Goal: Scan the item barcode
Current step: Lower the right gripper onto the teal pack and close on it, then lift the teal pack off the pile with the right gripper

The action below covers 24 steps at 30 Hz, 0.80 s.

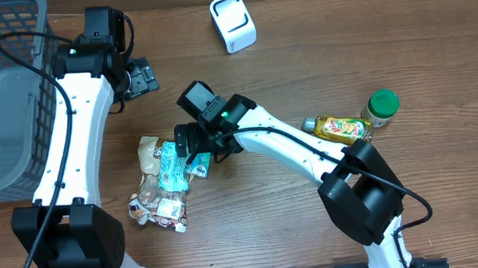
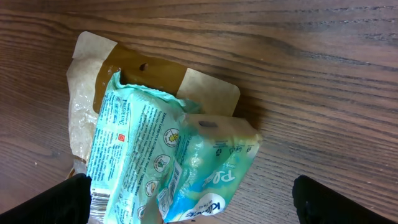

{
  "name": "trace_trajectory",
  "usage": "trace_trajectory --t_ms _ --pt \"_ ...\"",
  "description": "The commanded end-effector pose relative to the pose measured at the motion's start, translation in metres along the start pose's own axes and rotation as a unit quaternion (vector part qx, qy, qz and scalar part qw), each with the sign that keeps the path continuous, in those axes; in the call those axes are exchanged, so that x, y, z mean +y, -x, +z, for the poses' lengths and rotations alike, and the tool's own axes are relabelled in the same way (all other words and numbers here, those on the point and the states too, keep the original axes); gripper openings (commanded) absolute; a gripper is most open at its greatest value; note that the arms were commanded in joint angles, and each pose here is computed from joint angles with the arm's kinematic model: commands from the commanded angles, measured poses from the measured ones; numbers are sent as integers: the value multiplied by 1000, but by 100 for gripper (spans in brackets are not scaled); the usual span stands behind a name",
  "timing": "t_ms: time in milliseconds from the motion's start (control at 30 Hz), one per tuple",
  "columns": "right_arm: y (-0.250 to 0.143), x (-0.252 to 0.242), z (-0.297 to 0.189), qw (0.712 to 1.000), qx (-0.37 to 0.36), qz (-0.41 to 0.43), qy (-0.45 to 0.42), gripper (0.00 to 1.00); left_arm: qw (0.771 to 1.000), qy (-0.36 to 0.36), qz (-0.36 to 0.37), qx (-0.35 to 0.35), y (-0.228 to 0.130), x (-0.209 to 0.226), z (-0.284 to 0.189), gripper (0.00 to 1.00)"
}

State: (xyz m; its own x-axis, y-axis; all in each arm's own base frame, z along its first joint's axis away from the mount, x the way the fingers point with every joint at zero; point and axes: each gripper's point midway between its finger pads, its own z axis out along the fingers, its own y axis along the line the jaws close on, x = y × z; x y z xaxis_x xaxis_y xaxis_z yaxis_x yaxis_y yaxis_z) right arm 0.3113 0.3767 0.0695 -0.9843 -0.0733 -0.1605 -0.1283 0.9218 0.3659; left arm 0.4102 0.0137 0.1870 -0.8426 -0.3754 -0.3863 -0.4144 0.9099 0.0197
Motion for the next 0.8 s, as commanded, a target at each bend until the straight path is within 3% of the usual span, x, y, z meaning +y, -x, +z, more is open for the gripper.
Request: trace_trajectory --t_ms 0,333,767 --pt "-2 0 3 1000 1 -2 -1 100 1000 -6 5 -9 3 0 -7 100" --pt "-2 1 3 1000 0 -2 -1 91 1000 -6 5 -9 3 0 -7 100" --pt "-5 4 5 1000 0 3 2 56 1000 -6 5 -8 3 0 -7 100"
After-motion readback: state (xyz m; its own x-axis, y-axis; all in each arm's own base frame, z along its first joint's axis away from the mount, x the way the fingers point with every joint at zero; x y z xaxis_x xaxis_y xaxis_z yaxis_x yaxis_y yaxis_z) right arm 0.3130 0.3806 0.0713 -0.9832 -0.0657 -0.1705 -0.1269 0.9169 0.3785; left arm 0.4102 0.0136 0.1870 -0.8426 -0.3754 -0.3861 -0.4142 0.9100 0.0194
